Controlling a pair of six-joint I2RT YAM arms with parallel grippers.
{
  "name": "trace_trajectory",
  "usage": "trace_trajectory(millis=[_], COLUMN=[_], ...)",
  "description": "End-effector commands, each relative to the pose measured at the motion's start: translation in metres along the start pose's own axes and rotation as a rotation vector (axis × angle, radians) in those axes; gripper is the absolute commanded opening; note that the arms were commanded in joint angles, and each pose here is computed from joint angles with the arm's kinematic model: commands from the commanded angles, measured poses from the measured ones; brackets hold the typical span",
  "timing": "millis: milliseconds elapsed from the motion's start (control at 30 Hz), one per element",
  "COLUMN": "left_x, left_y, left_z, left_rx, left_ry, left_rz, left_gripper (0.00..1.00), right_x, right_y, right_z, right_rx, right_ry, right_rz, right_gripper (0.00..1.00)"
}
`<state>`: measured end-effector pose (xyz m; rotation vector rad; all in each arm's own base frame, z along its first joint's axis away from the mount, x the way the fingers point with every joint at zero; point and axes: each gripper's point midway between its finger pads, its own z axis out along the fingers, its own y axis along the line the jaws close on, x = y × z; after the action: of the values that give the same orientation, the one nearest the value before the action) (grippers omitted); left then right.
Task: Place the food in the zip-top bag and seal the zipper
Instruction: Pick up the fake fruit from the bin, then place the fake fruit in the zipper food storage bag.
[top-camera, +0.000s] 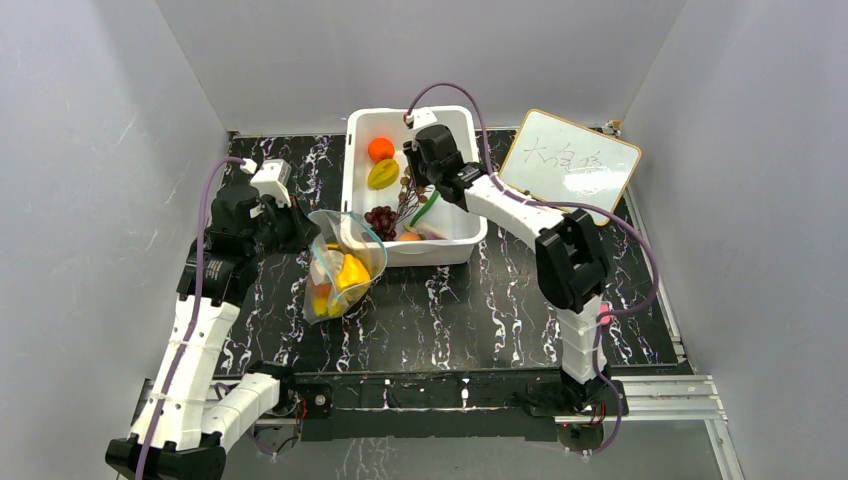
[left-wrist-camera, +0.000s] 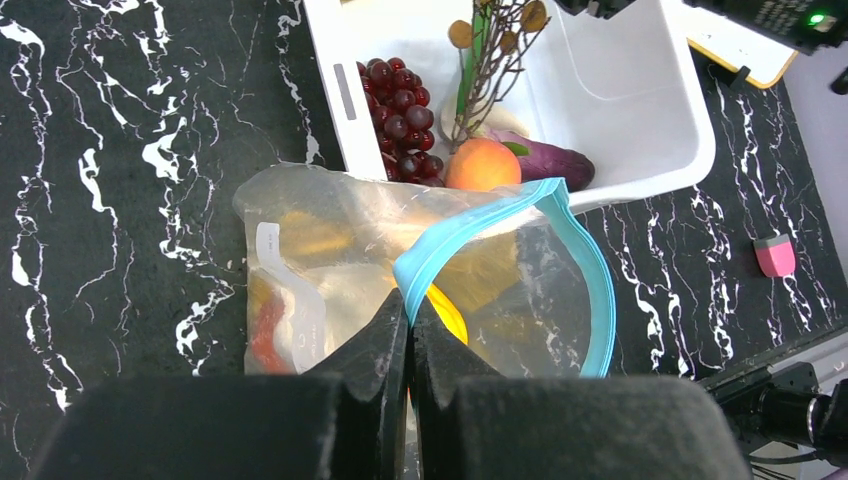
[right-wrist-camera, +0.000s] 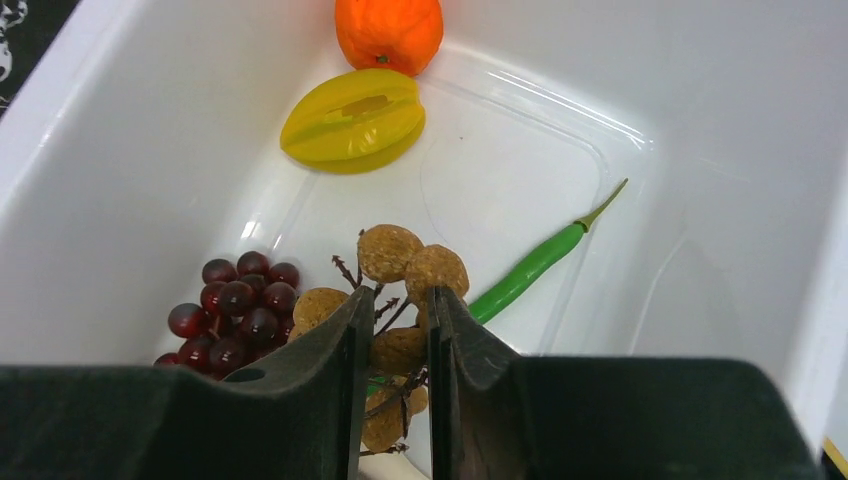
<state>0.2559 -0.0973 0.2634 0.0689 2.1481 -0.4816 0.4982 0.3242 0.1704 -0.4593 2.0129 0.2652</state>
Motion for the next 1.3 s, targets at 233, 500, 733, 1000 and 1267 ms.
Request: trace_trajectory(millis=[233,500,733,1000,1267], left_x=[-0.025,-0.028,-0.029,-0.027,-0.035], left_y=[-0.022,-0.034,-0.033,-0.039,-0.049], left_z=[-0.006,-0.006,-0.004,-0.001,-0.006], left_rx=[0.087,0.147,0.137,0.174,0.217], left_ry=[-0.064,-0.085,-0.08,-0.06,-0.071], left_rz=[-0.023,-0.075,-0.097,-0.12,-0.146], left_gripper=[0.0,0.0,0.0,0.0,0.0], right_x=[-0.104,-0.142,-0.162,-0.153,-0.154], right_y=[-0.012,-0.008,0.022,0.082,0.127], right_z=[-0.086,-0.143,-0.201,-0.263,-0.301], right_rx=[0.0,-0.051,-0.177,-0.461,-0.544], right_ry=[-0.279,-0.413,-0.518,-0.611,-0.77], right_rz=[0.055,0.089,0.053,-0.006,-0.16], right_gripper=[0.12,0.08,0.08,0.06,0.04])
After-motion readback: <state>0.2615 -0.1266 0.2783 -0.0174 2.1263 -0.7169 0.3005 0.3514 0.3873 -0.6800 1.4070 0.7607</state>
